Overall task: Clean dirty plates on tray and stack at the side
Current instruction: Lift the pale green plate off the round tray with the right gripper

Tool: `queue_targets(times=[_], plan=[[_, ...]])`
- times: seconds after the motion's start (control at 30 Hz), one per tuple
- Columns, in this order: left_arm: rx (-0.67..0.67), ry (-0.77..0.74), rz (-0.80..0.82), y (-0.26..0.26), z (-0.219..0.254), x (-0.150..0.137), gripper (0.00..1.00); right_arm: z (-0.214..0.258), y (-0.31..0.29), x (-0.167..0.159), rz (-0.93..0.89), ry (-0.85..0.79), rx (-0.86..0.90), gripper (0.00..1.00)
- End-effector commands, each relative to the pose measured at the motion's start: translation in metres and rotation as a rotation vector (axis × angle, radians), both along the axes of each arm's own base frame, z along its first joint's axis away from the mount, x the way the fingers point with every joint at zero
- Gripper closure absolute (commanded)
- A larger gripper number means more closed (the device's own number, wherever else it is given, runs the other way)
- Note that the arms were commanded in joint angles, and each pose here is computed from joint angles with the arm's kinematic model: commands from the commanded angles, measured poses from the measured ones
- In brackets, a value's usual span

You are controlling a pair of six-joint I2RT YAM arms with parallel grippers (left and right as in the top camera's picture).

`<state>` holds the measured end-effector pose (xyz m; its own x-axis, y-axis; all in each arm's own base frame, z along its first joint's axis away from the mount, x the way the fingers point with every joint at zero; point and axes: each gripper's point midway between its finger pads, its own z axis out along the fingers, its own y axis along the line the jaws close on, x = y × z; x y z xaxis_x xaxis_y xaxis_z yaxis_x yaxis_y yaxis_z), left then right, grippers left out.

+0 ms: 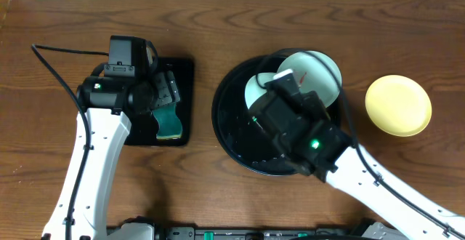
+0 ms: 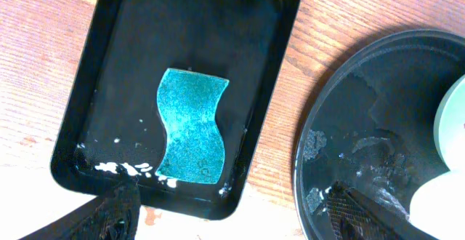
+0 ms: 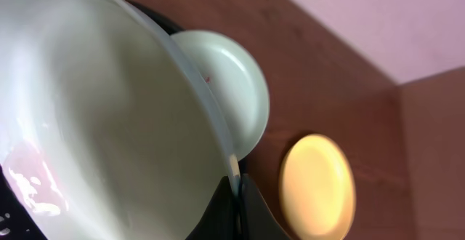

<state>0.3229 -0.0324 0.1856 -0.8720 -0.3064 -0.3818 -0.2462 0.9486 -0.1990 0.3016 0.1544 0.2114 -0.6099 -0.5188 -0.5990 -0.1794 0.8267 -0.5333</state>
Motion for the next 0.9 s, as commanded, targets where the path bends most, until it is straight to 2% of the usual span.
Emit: queue_targets(times=[0.0,0.4,0.87], plan=[[-0.003,-0.017,-0.007,0.000,0.007,0.003,0.17,0.023,-0.003,-0.002,0.002,-0.107,-0.115,0.99],[-0.003,-0.017,-0.007,0.000,0.007,0.003,0.17,0.046,0.015,-0.018,0.035,-0.234,-0.201,0.99],[-0.003,-0.017,-0.007,0.000,0.007,0.003,0.17,0.047,0.022,-0.023,0.069,-0.236,-0.217,0.99]])
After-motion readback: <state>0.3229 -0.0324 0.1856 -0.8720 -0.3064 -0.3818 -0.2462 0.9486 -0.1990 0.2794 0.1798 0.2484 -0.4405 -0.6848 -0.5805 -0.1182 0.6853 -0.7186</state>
